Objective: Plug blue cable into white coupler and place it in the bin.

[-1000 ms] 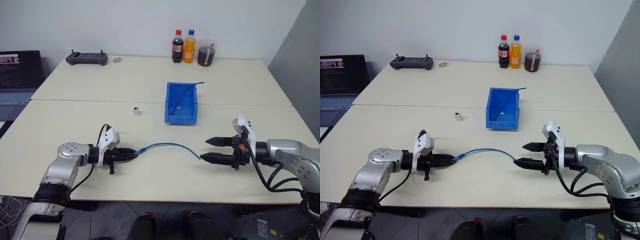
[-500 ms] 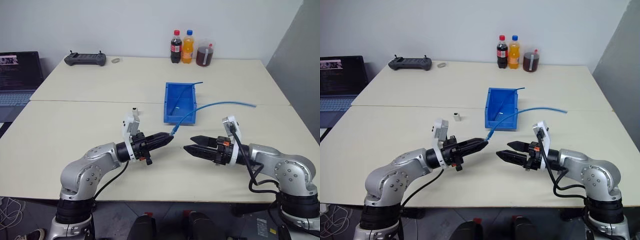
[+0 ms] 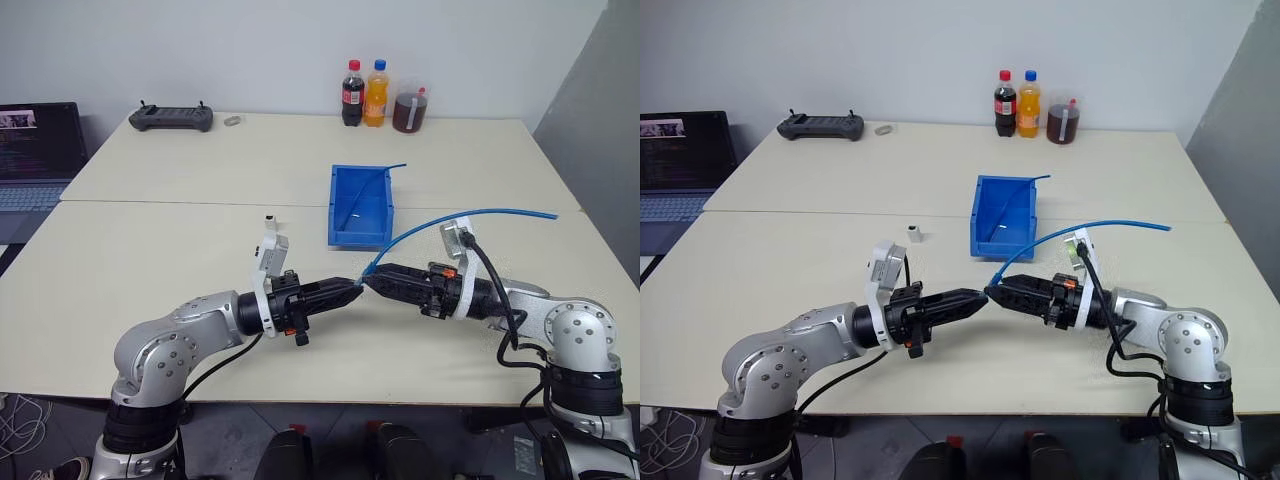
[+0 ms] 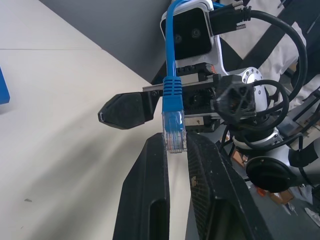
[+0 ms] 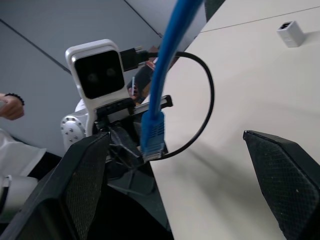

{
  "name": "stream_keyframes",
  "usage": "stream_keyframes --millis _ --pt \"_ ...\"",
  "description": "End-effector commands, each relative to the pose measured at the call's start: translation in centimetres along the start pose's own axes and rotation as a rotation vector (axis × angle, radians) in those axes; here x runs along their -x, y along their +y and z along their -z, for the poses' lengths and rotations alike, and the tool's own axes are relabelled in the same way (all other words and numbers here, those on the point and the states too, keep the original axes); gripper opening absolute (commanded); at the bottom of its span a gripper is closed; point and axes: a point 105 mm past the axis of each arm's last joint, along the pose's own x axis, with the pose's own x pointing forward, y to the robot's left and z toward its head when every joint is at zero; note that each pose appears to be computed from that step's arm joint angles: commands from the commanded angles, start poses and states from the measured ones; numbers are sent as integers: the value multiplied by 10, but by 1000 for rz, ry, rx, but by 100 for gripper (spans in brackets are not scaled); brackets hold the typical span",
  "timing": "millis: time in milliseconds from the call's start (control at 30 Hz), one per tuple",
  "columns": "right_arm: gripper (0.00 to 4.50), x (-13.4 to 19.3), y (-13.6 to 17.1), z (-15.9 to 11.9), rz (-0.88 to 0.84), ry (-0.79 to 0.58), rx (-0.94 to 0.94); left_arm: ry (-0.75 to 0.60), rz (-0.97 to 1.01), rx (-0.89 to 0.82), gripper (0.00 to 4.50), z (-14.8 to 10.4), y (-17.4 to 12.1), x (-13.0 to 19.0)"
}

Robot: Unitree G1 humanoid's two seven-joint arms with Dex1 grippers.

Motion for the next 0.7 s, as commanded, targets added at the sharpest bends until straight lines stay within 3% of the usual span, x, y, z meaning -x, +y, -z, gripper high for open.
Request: stream_keyframes --millis 33,167,300,700 --pt "450 -2 13 -7 -46 -10 30 -8 30 -25 26 -6 -7 -3" --pt "450 -2 14 -7 -53 -5 27 -3 28 -29 26 -5 -5 -3" --pt "394 -3 16 -6 -67 -2 25 -3 33 -26 26 -5 -6 -4" --pt "122 -1 18 -3 -73 12 26 4 42 -24 26 -5 -7 -4"
